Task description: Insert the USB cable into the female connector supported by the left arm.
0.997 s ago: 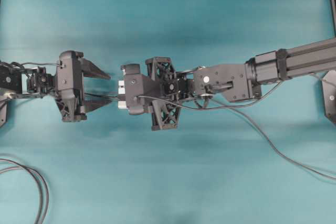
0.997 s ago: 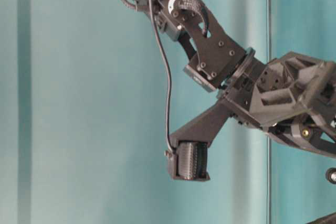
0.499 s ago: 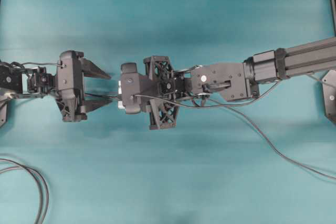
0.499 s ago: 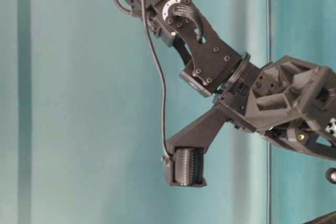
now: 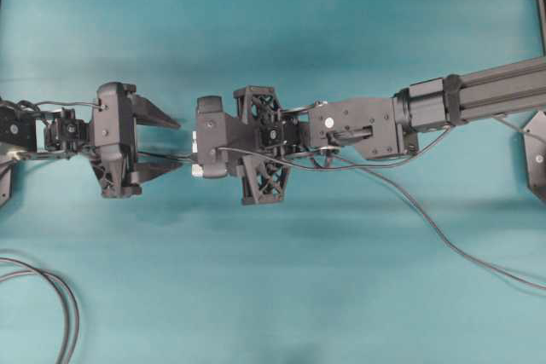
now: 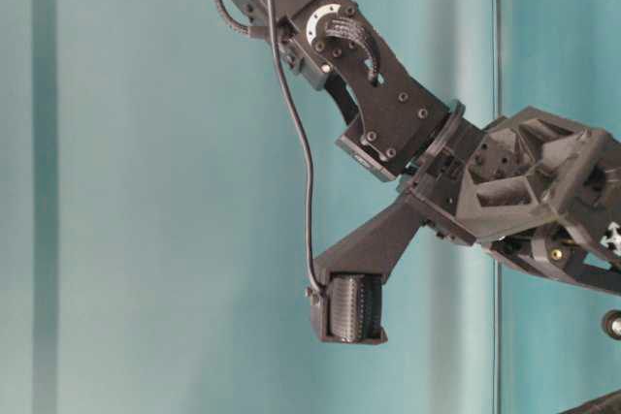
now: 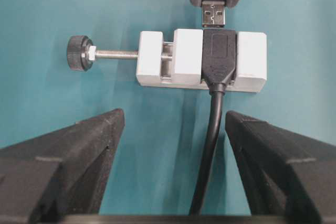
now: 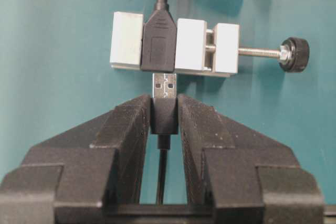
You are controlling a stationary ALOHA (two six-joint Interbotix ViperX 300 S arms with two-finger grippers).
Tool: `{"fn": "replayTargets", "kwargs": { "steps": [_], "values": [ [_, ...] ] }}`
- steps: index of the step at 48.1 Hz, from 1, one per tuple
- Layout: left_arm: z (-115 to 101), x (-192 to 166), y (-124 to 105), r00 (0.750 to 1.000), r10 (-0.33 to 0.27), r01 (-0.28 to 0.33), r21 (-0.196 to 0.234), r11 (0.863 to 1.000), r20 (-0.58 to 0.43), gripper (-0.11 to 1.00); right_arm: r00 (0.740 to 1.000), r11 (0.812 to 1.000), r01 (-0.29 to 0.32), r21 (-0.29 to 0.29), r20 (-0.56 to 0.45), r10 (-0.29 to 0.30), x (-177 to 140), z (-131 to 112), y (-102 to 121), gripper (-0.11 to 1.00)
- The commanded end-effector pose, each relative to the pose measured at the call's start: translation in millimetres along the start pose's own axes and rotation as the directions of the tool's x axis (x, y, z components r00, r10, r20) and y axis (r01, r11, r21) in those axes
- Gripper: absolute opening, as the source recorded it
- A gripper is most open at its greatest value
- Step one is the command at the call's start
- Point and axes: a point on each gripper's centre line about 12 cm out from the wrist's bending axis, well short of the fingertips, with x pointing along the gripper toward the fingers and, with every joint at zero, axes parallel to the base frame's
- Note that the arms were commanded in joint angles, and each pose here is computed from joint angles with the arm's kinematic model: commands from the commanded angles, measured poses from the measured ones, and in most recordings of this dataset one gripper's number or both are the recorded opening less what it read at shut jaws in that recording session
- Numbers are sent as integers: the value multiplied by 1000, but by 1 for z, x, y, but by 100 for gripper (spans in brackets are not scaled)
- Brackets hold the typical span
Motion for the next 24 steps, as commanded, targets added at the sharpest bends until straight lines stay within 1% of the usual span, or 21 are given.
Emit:
{"fn": "replayTargets", "kwargs": {
  "steps": [1,6,15,24],
  "values": [
    [6,1,1,1000,4,-4,-1,1000,21,85,998,1000,3,2,60,-3,-8,20,0,21],
    [6,1,1,1000,3,-3,-1,1000,20,85,998,1000,-3,16,64,2,-8,22,4,21],
    [6,1,1,1000,4,-4,-1,1000,21,85,998,1000,-17,13,60,16,-8,21,13,21],
    [6,1,1,1000,4,-4,-1,1000,21,85,998,1000,-16,13,62,16,-8,22,13,21]
  ]
}}
